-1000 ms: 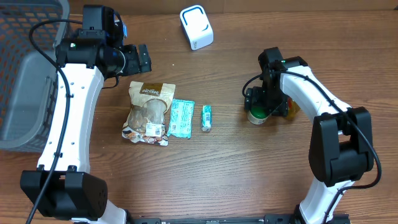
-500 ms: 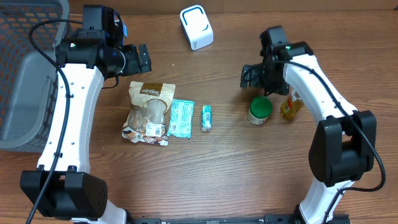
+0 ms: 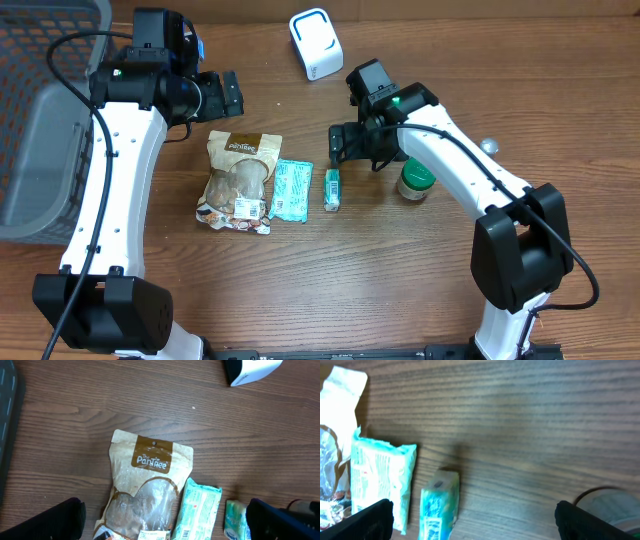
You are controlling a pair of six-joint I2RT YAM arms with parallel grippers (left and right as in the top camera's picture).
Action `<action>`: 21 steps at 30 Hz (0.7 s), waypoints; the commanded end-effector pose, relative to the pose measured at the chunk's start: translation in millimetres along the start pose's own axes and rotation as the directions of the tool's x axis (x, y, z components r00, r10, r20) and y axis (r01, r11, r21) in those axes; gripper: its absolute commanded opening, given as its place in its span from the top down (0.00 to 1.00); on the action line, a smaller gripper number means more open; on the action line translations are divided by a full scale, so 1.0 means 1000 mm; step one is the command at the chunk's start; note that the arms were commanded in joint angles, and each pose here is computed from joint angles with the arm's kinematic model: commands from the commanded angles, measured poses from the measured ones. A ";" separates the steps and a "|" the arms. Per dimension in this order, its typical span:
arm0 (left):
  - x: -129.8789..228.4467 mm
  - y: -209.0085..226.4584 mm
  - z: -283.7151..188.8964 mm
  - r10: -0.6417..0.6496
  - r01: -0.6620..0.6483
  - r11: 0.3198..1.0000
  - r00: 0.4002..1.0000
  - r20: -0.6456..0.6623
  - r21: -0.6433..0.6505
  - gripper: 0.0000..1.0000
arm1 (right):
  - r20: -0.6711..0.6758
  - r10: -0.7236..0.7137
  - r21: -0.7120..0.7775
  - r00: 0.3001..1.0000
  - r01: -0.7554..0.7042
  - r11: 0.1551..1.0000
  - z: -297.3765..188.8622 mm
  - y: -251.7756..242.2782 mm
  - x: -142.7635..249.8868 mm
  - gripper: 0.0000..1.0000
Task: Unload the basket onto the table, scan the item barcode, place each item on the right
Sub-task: 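Move the right gripper over the small green pocket tissue pack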
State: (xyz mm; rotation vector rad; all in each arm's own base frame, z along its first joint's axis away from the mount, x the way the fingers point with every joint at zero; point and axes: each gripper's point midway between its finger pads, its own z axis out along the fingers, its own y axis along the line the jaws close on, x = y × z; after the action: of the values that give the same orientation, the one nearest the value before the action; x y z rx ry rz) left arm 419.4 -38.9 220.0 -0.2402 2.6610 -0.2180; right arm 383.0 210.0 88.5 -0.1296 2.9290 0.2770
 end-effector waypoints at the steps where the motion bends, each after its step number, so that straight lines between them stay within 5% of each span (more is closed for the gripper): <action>1: -0.004 -0.002 -0.003 0.010 -0.010 1.000 1.000 0.010 0.011 0.00 | 0.002 0.041 -0.005 0.999 -0.041 0.999 -0.003 0.004 -0.001 0.00; 21: -0.004 -0.002 -0.003 0.010 -0.010 1.000 1.000 0.010 0.011 0.00 | -0.001 0.043 -0.003 0.999 -0.043 0.999 -0.004 0.003 -0.001 0.00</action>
State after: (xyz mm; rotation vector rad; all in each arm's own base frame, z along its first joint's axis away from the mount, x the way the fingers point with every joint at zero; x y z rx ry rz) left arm 419.4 -38.9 220.0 -0.2397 2.6610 -0.2179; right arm 377.7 210.7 87.5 -0.0744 2.9534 0.2799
